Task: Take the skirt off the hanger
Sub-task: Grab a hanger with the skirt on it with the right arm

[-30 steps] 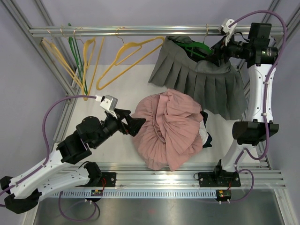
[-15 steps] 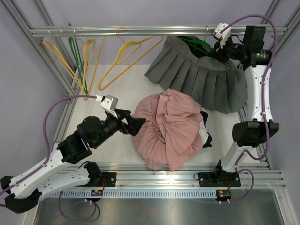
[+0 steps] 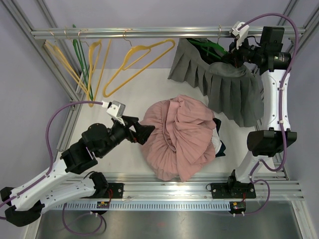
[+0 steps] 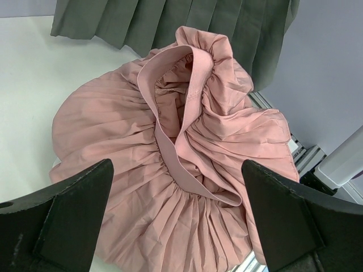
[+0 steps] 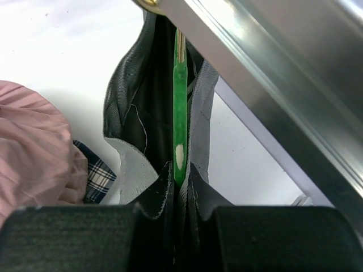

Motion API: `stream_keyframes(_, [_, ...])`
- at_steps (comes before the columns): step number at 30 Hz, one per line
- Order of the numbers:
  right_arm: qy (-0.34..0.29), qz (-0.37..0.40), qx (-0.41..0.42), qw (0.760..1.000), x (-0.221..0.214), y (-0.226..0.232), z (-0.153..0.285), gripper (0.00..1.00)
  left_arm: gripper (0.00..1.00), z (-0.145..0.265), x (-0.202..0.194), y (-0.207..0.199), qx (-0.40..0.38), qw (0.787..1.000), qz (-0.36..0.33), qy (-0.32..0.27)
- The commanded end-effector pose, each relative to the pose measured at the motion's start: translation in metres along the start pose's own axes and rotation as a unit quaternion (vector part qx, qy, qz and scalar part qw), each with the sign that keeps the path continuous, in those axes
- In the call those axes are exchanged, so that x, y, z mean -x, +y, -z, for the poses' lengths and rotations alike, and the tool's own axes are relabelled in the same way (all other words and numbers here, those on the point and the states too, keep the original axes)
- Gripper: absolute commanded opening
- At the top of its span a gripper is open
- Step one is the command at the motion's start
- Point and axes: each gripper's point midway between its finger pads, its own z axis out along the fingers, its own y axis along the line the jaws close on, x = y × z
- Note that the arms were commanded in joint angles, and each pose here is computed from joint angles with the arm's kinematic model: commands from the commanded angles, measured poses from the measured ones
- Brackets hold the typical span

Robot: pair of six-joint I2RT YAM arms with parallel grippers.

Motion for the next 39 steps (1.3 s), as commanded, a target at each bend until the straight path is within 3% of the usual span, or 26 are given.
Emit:
stream_keyframes(1, [-0.135,0.091,-0.041,0.986,0.112,0.009,0.062,0.00,0.99,0.008,0.031,-0.006,-0.005,0.999,0.008,-0.045])
stream_keyframes(21, [-0.189,-0.102,-0.029,0.976,0.146,0.027,0.104,0.00,0.99,0.013,0.033,-0.006,-0.010,0.998,0.025,-0.056])
stream_keyframes(28, [-0.184,-0.069,-0.019,0.980,0.147,0.037,0.110,0.00,0.99,0.016,0.035,-0.008,-0.014,0.998,0.025,-0.058])
stream_keyframes(33, [-0.164,0.005,-0.023,0.986,0.136,0.045,0.115,0.00,0.99,0.020,0.037,-0.006,-0.013,0.998,0.014,-0.060])
stream_keyframes(39, [-0.101,0.068,-0.054,0.991,0.105,0.042,0.117,0.00,0.99,0.024,0.048,-0.008,-0.018,0.997,-0.018,-0.070])
